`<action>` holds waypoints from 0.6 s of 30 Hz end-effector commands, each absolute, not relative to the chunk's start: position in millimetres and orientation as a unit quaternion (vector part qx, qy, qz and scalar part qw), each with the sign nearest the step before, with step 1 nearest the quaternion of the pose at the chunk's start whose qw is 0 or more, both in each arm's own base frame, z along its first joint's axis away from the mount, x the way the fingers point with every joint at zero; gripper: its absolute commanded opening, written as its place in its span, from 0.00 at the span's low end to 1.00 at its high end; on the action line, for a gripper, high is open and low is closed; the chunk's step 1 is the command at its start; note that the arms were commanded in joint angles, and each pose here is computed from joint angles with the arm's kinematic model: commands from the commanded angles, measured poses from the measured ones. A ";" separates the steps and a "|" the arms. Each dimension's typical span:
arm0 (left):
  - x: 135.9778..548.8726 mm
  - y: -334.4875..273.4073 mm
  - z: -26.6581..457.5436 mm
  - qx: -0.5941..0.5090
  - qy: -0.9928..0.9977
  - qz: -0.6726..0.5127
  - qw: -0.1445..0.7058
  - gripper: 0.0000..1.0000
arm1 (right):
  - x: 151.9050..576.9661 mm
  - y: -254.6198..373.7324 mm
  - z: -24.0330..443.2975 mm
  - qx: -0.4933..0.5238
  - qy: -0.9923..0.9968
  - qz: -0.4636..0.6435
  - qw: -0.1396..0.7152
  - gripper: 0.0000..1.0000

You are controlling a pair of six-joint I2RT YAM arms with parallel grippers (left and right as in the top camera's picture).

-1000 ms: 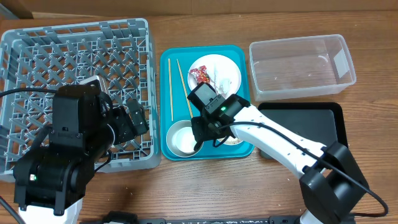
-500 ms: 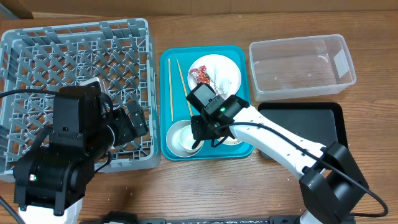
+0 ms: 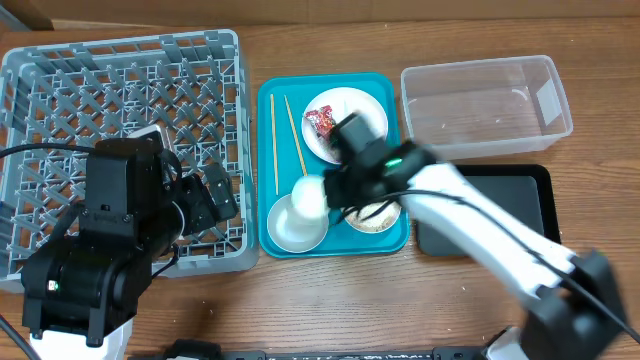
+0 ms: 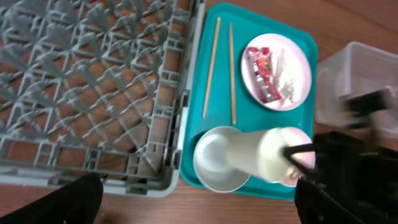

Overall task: Sort waste into correct bins and load items into the dishwasher
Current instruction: 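Reach the right gripper to the white cup on the tray and grasp it, then lift the white cup and hand it to the left gripper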

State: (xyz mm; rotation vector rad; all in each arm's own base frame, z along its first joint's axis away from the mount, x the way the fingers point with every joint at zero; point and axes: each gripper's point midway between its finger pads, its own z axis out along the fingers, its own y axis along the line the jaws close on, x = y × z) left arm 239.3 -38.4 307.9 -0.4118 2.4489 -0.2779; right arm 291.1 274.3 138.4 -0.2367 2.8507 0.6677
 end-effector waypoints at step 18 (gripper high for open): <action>239.5 -208.0 417.3 0.246 0.703 -0.627 0.230 0.99 | 272.5 208.3 376.4 -0.301 0.661 0.643 0.243 0.04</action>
